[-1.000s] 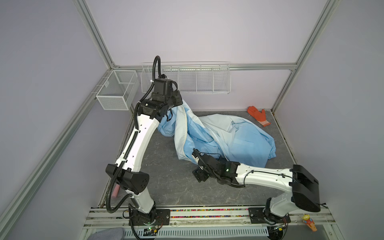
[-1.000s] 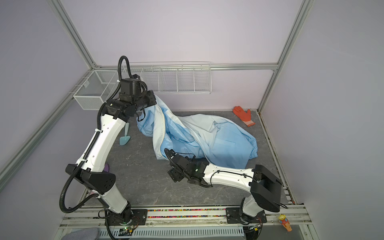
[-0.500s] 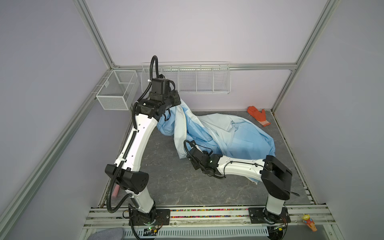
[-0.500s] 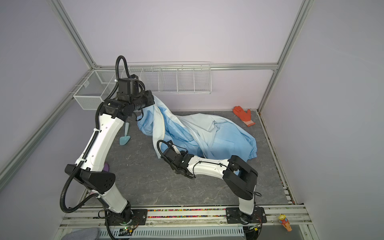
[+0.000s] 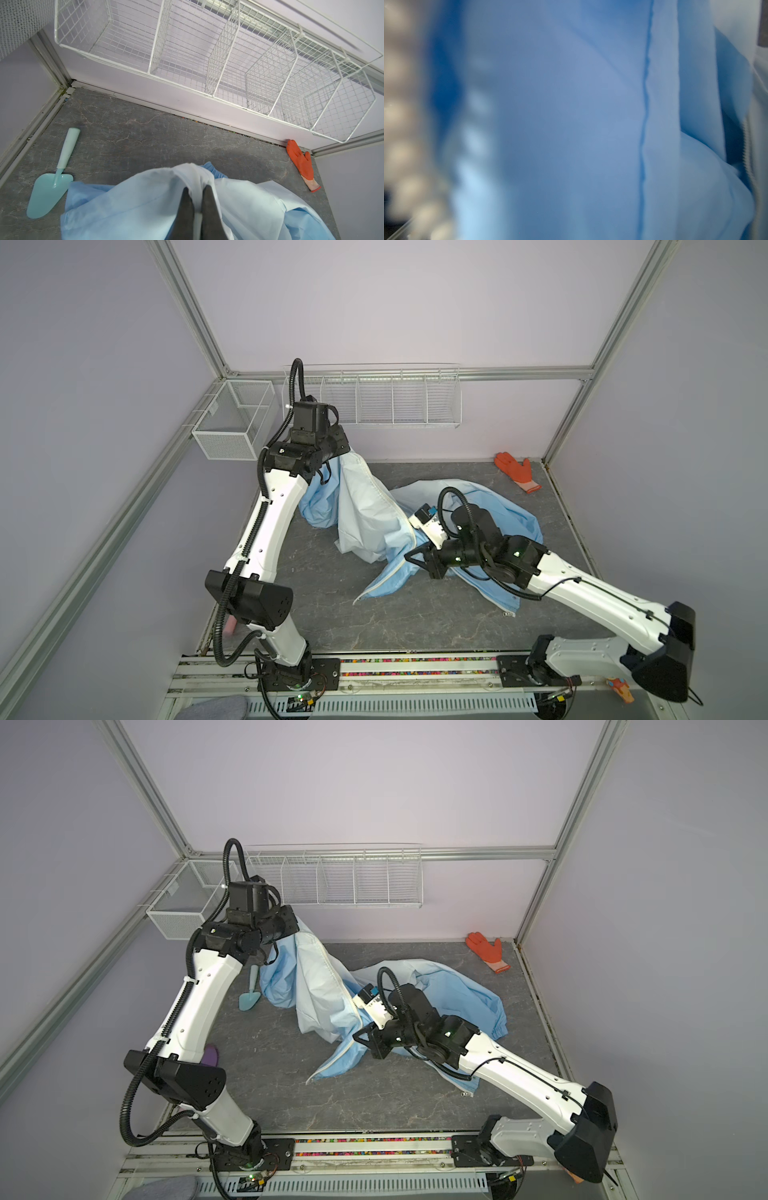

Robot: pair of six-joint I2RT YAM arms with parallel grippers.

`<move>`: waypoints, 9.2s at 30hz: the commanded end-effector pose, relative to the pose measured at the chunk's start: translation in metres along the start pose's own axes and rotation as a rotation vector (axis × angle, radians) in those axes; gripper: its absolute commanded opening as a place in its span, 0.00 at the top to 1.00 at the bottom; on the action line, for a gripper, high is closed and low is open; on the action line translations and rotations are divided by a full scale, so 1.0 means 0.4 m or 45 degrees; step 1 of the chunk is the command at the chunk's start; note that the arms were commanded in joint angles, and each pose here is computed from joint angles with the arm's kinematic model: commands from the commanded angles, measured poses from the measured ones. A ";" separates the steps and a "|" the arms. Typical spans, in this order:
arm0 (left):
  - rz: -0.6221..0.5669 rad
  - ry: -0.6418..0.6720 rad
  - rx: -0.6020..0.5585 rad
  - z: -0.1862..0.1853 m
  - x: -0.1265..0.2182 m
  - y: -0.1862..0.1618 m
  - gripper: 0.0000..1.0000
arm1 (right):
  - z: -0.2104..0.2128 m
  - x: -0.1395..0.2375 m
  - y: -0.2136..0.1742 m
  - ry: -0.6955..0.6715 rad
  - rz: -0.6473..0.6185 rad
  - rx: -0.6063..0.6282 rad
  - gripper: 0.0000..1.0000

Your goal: Zip up the jacket

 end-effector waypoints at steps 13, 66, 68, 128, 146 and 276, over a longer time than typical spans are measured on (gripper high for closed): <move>0.156 0.153 0.018 0.110 -0.193 -0.226 1.00 | -0.385 -0.104 -0.231 -0.307 0.446 -0.779 0.88; 0.661 -0.243 0.579 0.057 -0.005 -0.792 0.35 | -0.011 -0.268 -0.380 -0.554 0.497 -0.671 0.19; 0.679 -0.238 0.625 0.055 -0.021 -0.809 0.35 | -0.013 -0.274 -0.377 -0.567 0.502 -0.658 0.20; 0.430 0.199 0.260 0.196 -0.242 -0.301 0.50 | -0.144 -0.025 -0.296 -0.457 0.564 -0.672 0.30; 0.569 0.023 0.406 0.185 0.041 -0.674 0.37 | -0.258 -0.190 -0.065 -0.495 0.350 -0.644 0.24; 0.537 -0.615 0.495 0.156 0.129 -0.924 1.00 | -0.233 -0.118 -0.526 -0.461 0.375 -1.132 0.24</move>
Point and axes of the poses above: each gripper's point midway between its finger pads, its own x axis back along the fingers, its own z axis along the line the jaws close on, y = z × x, the point moved 6 cm from there along x, back along the fingers
